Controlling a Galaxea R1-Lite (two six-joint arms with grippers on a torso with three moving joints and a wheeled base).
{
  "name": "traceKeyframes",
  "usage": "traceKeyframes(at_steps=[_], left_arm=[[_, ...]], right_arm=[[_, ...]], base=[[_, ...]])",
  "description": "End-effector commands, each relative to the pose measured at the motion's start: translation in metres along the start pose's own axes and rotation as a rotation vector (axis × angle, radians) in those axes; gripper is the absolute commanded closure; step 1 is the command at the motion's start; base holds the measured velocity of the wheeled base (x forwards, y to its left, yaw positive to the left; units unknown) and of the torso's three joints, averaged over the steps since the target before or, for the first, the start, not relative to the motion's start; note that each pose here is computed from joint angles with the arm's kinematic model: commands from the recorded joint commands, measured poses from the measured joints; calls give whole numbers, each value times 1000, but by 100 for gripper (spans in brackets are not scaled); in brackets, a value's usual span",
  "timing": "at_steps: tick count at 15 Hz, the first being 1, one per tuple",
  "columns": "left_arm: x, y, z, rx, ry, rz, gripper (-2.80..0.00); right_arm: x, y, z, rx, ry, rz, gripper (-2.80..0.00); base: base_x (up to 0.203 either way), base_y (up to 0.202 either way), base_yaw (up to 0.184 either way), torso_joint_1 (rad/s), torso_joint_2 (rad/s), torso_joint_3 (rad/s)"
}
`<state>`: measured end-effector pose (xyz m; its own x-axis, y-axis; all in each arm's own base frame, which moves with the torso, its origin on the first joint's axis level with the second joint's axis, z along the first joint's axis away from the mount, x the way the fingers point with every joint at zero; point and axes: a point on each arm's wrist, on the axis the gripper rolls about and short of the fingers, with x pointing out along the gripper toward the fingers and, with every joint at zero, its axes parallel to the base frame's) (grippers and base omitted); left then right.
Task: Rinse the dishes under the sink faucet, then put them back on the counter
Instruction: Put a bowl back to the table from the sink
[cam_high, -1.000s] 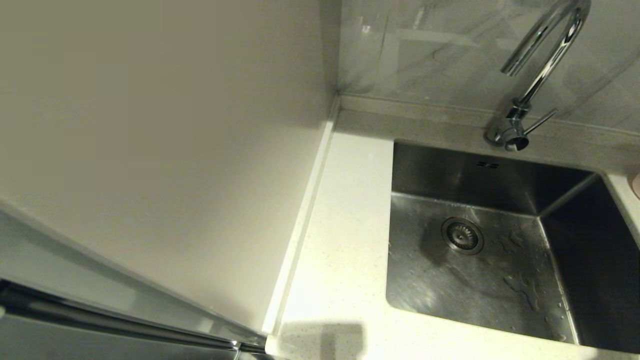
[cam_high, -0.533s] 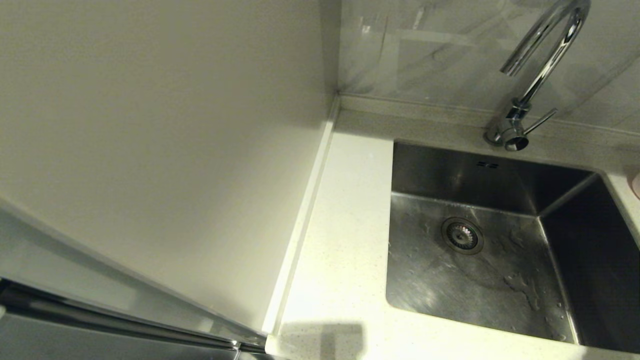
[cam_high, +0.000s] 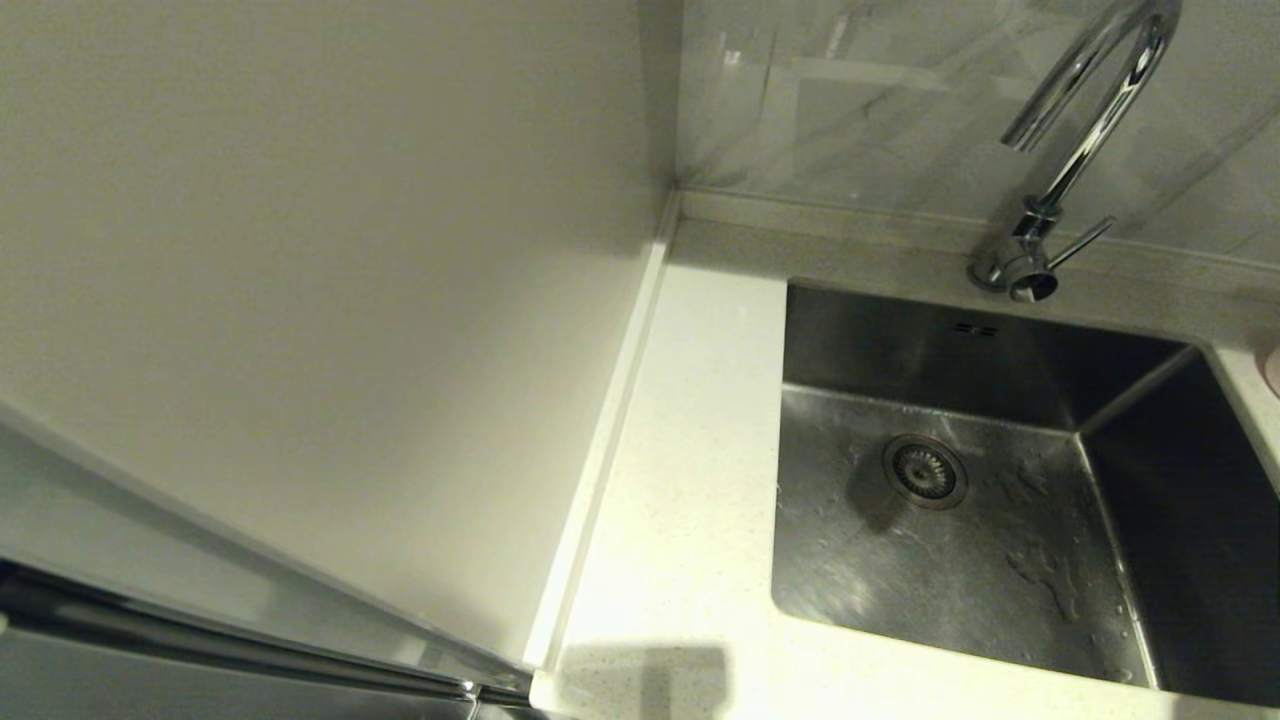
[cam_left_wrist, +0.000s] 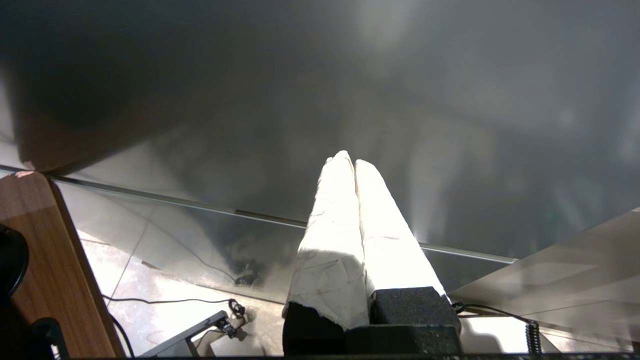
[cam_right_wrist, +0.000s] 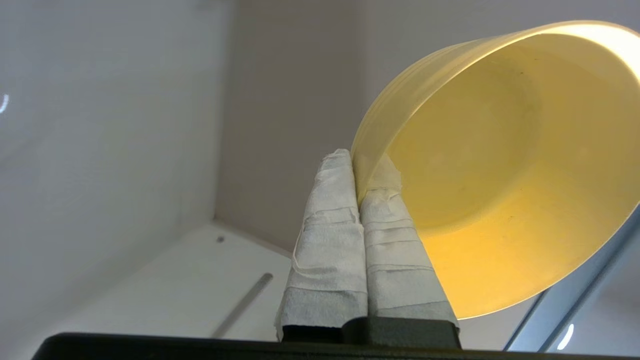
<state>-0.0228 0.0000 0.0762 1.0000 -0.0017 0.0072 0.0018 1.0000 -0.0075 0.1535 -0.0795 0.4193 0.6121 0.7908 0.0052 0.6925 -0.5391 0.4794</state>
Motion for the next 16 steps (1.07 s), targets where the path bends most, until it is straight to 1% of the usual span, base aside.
traceKeyframes(at_steps=[1, 2, 3, 4, 5, 6, 7, 8, 9, 10, 11, 12, 14, 16], left_arm=[[0, 0, -1, 0, 3, 0, 0], [0, 0, -1, 0, 3, 0, 0], [0, 0, -1, 0, 3, 0, 0], [0, 0, -1, 0, 3, 0, 0], [0, 0, -1, 0, 3, 0, 0], [0, 0, -1, 0, 3, 0, 0], [0, 0, -1, 0, 3, 0, 0], [0, 0, -1, 0, 3, 0, 0], [0, 0, -1, 0, 3, 0, 0], [0, 0, -1, 0, 3, 0, 0], [0, 0, -1, 0, 3, 0, 0], [0, 0, -1, 0, 3, 0, 0], [0, 0, -1, 0, 3, 0, 0], [0, 0, -1, 0, 3, 0, 0]], right_arm=[[7, -2, -19, -143, 34, -43, 0], [7, -1, -14, -215, 38, -41, 0], [6, -2, -1, -219, 34, -36, 0], [5, -5, 13, -192, 27, -31, 0], [5, -8, 24, -100, 20, -32, 0], [5, -13, 33, 51, 11, -36, 0], [6, -16, 33, 163, 8, -47, 0], [10, -15, 26, 195, 14, -68, 0], [15, -11, 24, 195, 25, -93, 0], [17, -7, 24, 191, 28, -99, 0], [17, -5, 18, 152, 31, -99, 0], [16, -2, 6, 51, 39, -95, 0], [14, 4, -23, -228, 56, -75, 0], [6, 9, -43, -518, 44, -29, 0]], base=[[0, 0, 0, 0, 0, 0], [0, 0, 0, 0, 0, 0], [0, 0, 0, 0, 0, 0], [0, 0, 0, 0, 0, 0], [0, 0, 0, 0, 0, 0], [0, 0, 0, 0, 0, 0], [0, 0, 0, 0, 0, 0], [0, 0, 0, 0, 0, 0], [0, 0, 0, 0, 0, 0], [0, 0, 0, 0, 0, 0], [0, 0, 0, 0, 0, 0], [0, 0, 0, 0, 0, 0], [0, 0, 0, 0, 0, 0], [0, 0, 0, 0, 0, 0]])
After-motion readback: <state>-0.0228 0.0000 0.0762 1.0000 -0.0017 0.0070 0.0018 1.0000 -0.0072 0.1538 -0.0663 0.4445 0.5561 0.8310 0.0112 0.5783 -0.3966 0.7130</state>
